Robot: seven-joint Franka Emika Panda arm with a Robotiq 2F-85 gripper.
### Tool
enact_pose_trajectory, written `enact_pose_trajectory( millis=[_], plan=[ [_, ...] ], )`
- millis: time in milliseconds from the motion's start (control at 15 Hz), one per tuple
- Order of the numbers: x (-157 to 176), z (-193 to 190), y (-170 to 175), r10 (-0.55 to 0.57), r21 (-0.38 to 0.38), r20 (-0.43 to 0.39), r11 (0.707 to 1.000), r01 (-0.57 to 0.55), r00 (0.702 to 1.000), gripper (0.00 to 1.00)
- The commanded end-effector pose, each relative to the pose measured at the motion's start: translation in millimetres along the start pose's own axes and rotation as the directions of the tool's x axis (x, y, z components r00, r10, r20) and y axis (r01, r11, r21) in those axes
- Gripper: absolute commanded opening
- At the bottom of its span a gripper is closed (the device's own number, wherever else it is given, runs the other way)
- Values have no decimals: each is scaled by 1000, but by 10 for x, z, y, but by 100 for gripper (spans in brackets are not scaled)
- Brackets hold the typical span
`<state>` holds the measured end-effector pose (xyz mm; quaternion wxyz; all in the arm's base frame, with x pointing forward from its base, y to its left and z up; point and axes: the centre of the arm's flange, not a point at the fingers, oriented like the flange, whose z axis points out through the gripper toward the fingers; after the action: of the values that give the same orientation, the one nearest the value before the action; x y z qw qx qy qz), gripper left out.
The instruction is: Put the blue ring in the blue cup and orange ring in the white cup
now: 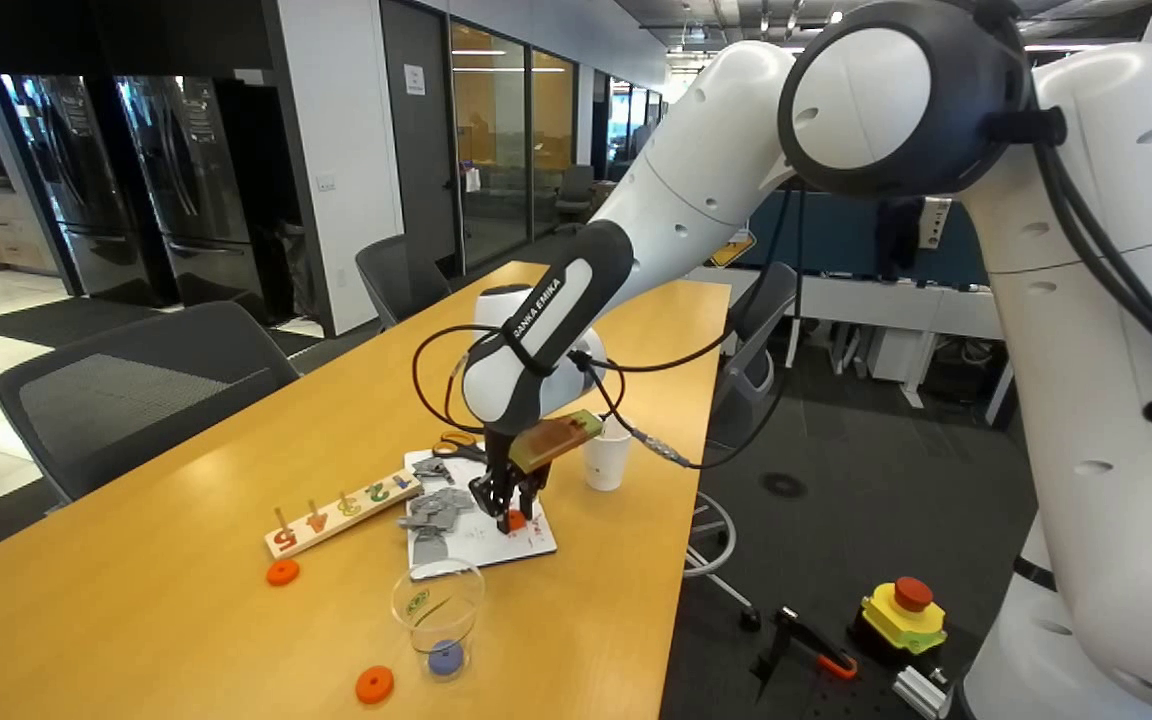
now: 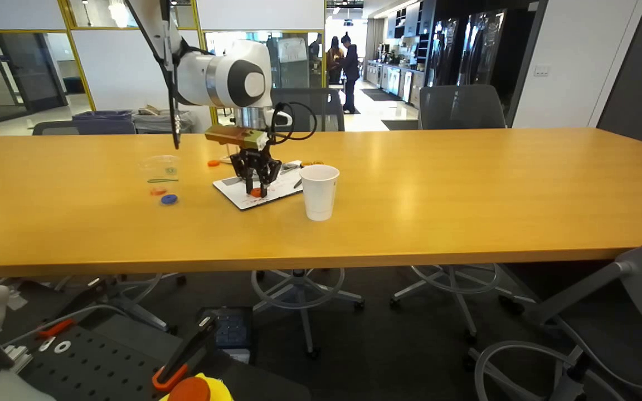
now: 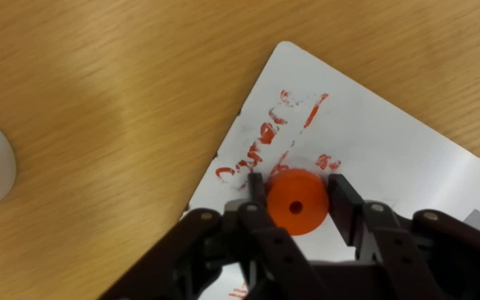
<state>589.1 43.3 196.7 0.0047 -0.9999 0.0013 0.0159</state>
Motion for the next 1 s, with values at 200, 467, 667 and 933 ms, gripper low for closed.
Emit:
enact_pose_trajectory(
  millis=[200,467,667,933],
  plan=[
    [98,-425,126,25,7,-44,1000,-25,999,22],
    [97,-938,385,80,-21,-94,996,-83,992,22],
    [23,-1241,634,144,-55,-116,987,-151,983,22],
    [-111,-1463,956,209,-61,-111,974,-216,972,21]
  ],
)
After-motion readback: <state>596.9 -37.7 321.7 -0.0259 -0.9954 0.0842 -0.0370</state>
